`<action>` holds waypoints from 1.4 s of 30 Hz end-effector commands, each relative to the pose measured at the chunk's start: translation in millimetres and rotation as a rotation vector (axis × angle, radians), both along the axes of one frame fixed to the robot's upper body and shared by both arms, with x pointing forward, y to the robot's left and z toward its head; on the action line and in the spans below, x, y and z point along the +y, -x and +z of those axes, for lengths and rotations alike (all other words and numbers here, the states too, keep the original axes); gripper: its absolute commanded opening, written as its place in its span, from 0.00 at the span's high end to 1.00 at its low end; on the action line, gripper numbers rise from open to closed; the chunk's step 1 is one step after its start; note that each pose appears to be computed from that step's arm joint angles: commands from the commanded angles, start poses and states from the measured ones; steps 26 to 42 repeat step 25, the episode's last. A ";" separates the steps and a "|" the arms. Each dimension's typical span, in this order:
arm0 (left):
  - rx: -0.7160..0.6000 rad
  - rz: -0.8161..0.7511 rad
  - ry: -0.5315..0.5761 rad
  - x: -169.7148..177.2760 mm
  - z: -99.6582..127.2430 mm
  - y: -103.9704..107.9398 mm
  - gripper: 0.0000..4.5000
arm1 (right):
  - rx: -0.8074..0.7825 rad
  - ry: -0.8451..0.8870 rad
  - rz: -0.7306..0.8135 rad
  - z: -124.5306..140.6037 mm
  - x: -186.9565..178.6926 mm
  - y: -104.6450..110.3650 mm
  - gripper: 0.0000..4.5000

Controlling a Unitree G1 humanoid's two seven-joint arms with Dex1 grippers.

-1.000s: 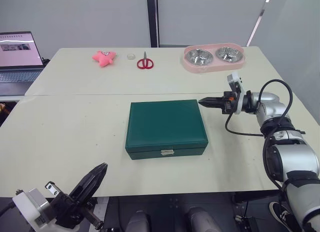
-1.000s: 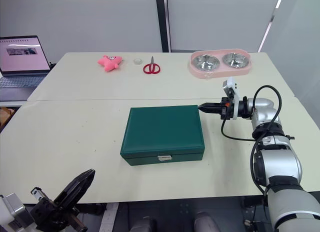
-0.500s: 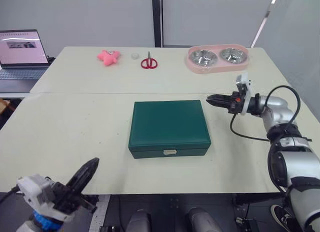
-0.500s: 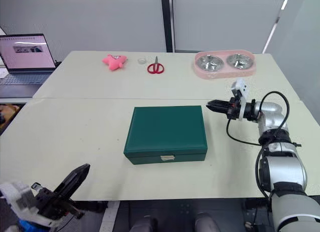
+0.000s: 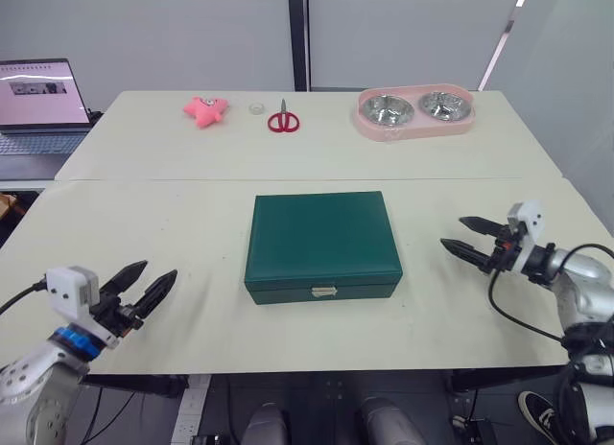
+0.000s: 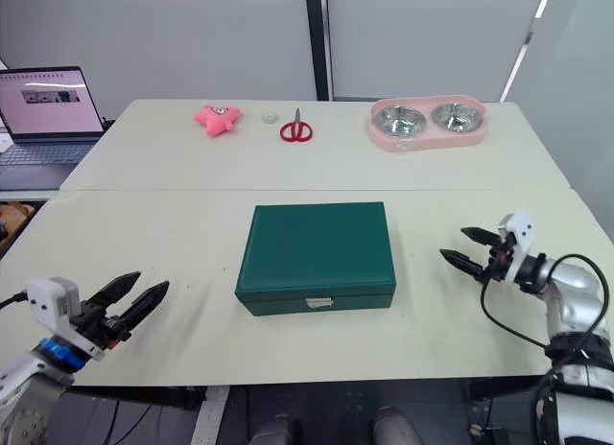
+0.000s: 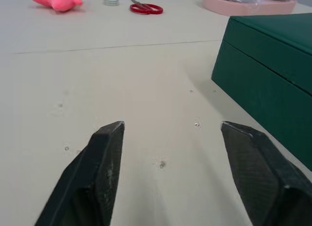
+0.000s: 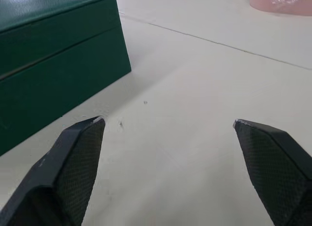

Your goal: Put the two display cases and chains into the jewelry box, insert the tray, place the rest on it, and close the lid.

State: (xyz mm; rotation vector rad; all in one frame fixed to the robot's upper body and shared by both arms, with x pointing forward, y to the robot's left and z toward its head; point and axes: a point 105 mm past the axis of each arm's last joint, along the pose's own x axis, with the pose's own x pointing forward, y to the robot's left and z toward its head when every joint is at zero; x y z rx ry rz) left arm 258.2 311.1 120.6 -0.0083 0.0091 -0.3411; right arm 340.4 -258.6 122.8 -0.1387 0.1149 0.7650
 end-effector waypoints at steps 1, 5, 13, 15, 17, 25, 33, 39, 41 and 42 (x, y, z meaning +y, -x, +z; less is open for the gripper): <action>0.008 0.025 -0.029 19.9 4.7 -14.1 0.00 | -0.075 0.015 -0.066 17.5 -15.8 12.1 0.00; 0.037 0.015 -0.075 27.1 3.9 -28.6 0.00 | -0.053 0.025 -0.124 9.2 -26.5 28.3 0.00; 0.071 -0.027 -0.123 28.8 5.1 -37.7 0.00 | -0.041 0.025 -0.203 2.6 -40.6 39.8 0.00; 0.083 -0.029 -0.132 29.3 2.9 -37.7 0.00 | -0.042 0.030 -0.209 4.3 -42.4 40.3 0.00; 0.083 -0.025 -0.130 29.2 2.2 -38.0 0.00 | -0.042 0.036 -0.211 6.2 -42.9 40.6 0.00; 0.101 -0.013 -0.122 29.7 -3.4 -31.9 0.00 | -0.040 0.043 -0.210 9.2 -42.0 39.0 0.00; 0.101 -0.013 -0.122 29.7 -3.4 -31.9 0.00 | -0.040 0.043 -0.210 9.2 -42.0 39.0 0.00; 0.101 -0.013 -0.122 29.7 -3.4 -31.9 0.00 | -0.040 0.043 -0.210 9.2 -42.0 39.0 0.00; 0.101 -0.013 -0.122 29.7 -3.4 -31.9 0.00 | -0.040 0.043 -0.210 9.2 -42.0 39.0 0.00; 0.101 -0.013 -0.122 29.7 -3.4 -31.9 0.00 | -0.040 0.043 -0.210 9.2 -42.0 39.0 0.00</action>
